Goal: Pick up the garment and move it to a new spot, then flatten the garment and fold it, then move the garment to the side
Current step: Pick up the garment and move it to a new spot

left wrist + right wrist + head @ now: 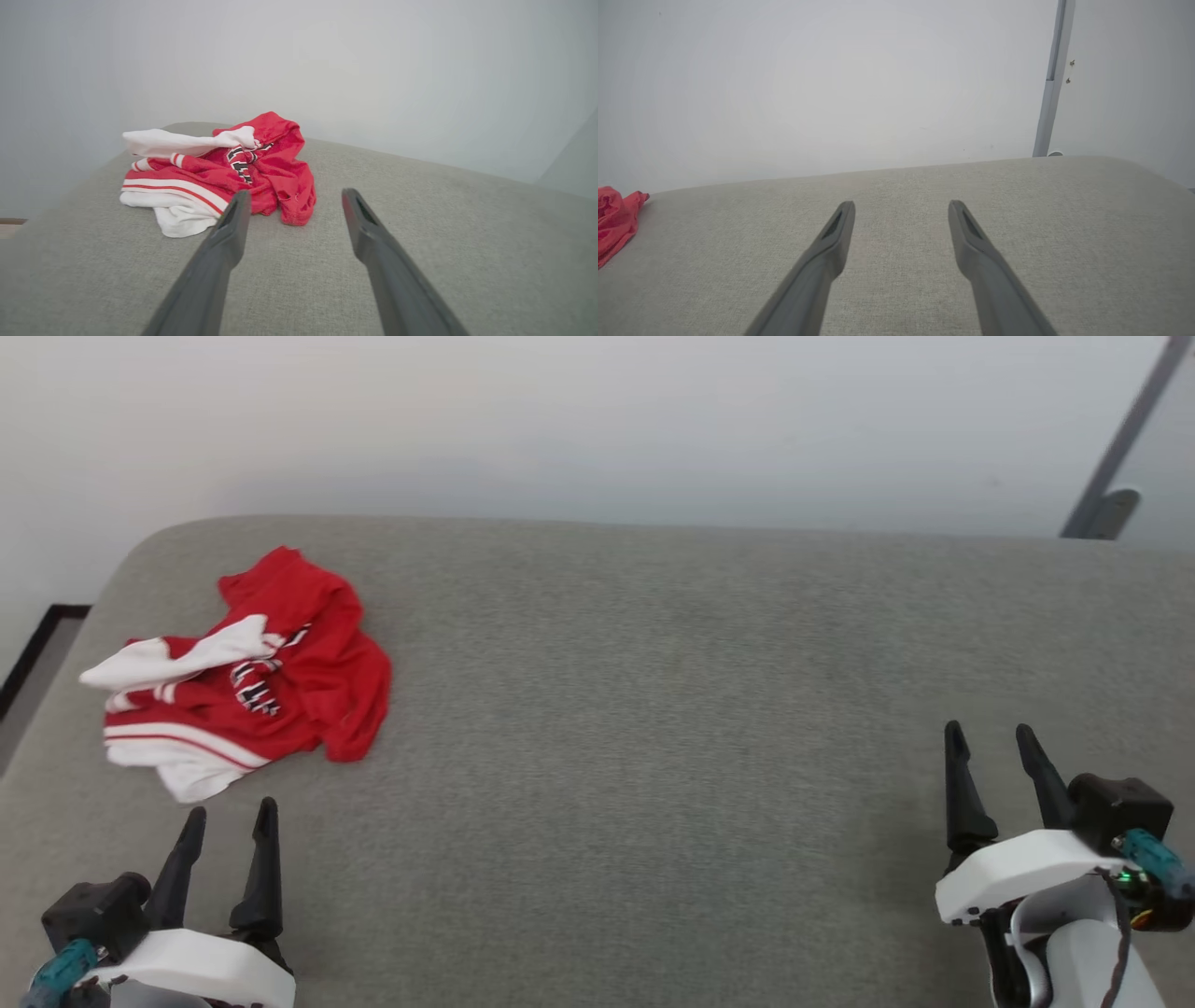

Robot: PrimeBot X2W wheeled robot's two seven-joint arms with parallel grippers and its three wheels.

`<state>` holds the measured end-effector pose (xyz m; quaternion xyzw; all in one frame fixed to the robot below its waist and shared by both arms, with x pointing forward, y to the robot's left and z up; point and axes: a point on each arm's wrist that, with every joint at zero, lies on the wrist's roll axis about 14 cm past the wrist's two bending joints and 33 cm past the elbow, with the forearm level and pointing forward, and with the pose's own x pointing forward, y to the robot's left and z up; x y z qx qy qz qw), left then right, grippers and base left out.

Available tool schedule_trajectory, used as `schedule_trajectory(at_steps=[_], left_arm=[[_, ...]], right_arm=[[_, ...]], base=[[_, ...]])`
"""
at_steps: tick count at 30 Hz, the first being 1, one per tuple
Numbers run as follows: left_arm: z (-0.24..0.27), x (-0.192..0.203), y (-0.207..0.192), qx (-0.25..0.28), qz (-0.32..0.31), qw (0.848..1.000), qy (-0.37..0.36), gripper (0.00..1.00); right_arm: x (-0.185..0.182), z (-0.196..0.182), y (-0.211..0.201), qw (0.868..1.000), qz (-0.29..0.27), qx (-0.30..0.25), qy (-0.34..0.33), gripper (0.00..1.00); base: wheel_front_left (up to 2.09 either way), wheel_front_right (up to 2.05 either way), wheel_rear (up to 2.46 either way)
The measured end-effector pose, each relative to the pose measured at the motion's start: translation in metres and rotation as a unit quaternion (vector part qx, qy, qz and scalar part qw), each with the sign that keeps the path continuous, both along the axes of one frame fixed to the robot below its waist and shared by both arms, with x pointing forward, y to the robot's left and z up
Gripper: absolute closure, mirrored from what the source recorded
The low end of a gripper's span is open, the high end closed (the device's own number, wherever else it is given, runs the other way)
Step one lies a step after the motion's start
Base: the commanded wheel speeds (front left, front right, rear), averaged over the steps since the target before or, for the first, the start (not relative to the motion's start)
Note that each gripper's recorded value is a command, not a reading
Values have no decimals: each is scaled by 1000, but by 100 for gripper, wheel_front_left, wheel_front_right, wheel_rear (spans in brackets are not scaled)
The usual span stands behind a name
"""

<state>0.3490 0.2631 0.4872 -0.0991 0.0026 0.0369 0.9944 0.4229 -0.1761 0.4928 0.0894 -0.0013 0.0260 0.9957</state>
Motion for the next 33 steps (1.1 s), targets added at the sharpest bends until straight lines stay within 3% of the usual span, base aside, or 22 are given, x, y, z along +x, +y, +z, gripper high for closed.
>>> schedule_trajectory(at_steps=[7,13,19,25,29,33], left_arm=[[-5,-32,30,12,57,998,4,0],[-9,-74,58,19,122,992,9,0],[-10,-125,84,17,196,980,6,0],[-6,-171,107,6,277,961,-5,0],[-6,-178,107,6,292,956,-3,0],[-9,-178,104,3,293,956,1,0]], right_arm=[[9,-8,56,997,78,-19,7,0],[13,-12,123,986,167,-27,8,0],[5,-14,194,965,262,-22,11,0],[-6,-3,265,935,355,-16,0,0],[-10,-7,286,923,384,-11,7,0],[-8,-5,292,921,390,-10,7,0]], base=[[0,0,0],[0,0,0],[0,0,0],[0,0,0],[0,0,0],[0,0,0]])
